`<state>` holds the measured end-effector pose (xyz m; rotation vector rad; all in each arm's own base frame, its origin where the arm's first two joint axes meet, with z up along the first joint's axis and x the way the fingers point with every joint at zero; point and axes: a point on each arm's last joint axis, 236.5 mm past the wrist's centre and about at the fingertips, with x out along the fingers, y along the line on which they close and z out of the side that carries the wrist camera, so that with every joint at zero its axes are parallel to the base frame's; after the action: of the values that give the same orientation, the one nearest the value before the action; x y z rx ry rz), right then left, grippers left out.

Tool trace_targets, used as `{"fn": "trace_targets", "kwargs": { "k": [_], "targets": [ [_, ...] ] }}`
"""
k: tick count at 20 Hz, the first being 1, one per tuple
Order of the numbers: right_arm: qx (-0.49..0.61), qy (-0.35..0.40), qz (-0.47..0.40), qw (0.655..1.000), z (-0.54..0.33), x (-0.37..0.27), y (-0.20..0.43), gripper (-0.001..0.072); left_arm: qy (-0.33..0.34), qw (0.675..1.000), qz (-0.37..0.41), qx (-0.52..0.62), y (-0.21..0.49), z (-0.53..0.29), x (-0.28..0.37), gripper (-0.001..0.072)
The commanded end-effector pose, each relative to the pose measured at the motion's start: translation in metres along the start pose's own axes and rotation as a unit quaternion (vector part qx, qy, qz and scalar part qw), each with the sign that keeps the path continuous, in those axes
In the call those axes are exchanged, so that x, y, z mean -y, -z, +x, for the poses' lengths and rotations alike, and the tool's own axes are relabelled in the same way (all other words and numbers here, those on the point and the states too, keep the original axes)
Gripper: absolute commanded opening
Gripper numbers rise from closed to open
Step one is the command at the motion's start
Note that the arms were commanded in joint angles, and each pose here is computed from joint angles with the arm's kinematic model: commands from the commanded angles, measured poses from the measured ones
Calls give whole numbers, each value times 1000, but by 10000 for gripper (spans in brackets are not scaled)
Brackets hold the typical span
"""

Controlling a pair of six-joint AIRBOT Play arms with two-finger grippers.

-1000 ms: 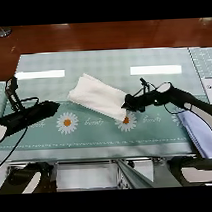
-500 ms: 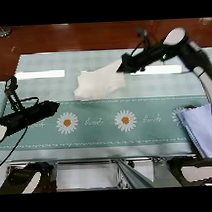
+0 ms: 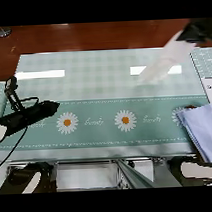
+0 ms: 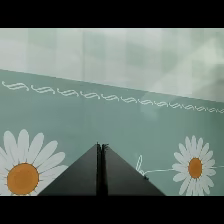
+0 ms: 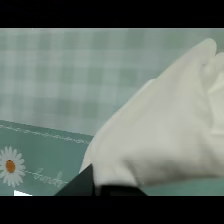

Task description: Fold the shirts.

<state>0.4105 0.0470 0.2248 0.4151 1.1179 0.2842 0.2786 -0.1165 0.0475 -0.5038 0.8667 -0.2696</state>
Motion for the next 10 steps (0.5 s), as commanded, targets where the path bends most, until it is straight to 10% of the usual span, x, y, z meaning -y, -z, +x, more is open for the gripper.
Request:
{"fn": "trace_targets", "kwargs": {
  "k": [1, 10],
  "targets": [
    [8, 85, 75, 994, -64, 66, 33, 27, 1, 1000, 0, 9, -4, 0, 0, 23],
    [46, 354, 337, 871, -174, 209, 217, 29, 4, 999, -2, 34, -16, 0, 2, 23]
  ]
}}
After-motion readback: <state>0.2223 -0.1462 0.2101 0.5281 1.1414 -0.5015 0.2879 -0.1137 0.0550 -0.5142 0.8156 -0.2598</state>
